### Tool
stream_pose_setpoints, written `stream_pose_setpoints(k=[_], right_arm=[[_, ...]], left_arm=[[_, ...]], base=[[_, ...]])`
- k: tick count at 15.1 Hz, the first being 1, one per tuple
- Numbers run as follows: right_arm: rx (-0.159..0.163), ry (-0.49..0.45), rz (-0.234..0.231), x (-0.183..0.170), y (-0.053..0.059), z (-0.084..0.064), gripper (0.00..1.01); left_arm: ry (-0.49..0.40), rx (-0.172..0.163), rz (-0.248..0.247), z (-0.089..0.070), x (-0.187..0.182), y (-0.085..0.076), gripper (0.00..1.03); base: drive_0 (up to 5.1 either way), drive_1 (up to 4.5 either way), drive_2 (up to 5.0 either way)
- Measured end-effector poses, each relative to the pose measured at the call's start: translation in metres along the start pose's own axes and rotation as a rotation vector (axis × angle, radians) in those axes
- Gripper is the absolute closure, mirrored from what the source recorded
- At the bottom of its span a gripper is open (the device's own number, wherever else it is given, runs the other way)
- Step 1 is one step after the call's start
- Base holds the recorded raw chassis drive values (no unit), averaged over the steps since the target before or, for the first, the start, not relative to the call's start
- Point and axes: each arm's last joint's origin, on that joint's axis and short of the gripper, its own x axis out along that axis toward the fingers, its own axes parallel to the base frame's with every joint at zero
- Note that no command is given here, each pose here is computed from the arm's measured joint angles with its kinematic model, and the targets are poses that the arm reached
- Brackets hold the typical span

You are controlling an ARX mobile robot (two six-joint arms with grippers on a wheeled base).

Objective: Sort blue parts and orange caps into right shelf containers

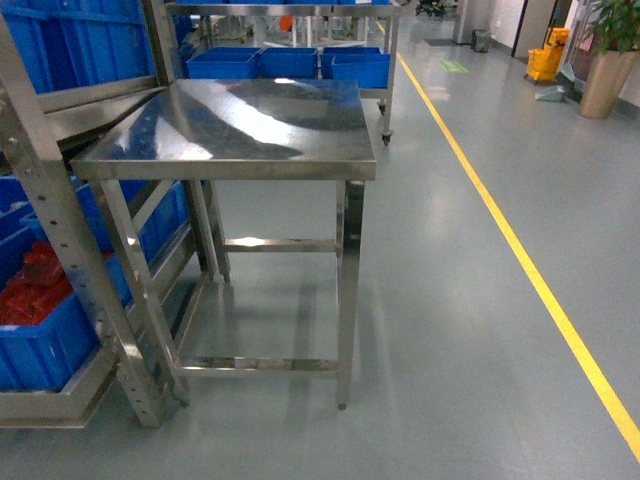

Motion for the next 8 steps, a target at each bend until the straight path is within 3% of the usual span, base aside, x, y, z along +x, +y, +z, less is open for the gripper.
stream_pose_setpoints(k=[2, 5, 8], right_arm=[[0.0, 0.001, 0.0, 0.0, 0.0, -0.0001, 0.57], [0.0, 0.0, 0.0, 0.0, 0.0, 0.0, 0.57], [0.0, -0.004, -0.003, 0.0, -0.0001, 0.0004, 0.57]], left_arm=[[-0.001, 0.0, 0.0, 0.0001, 0.0, 0.0, 0.61], [0.0, 0.0, 0.0, 0.0, 0.0, 0.0, 0.61], [-0.002, 0.0, 0.0, 0.0002, 0.0, 0.0, 0.61]], base=[[0.1, 4.38, -4.3], [0.0, 0.0, 0.0], [-4.6, 1.01, 3.8]])
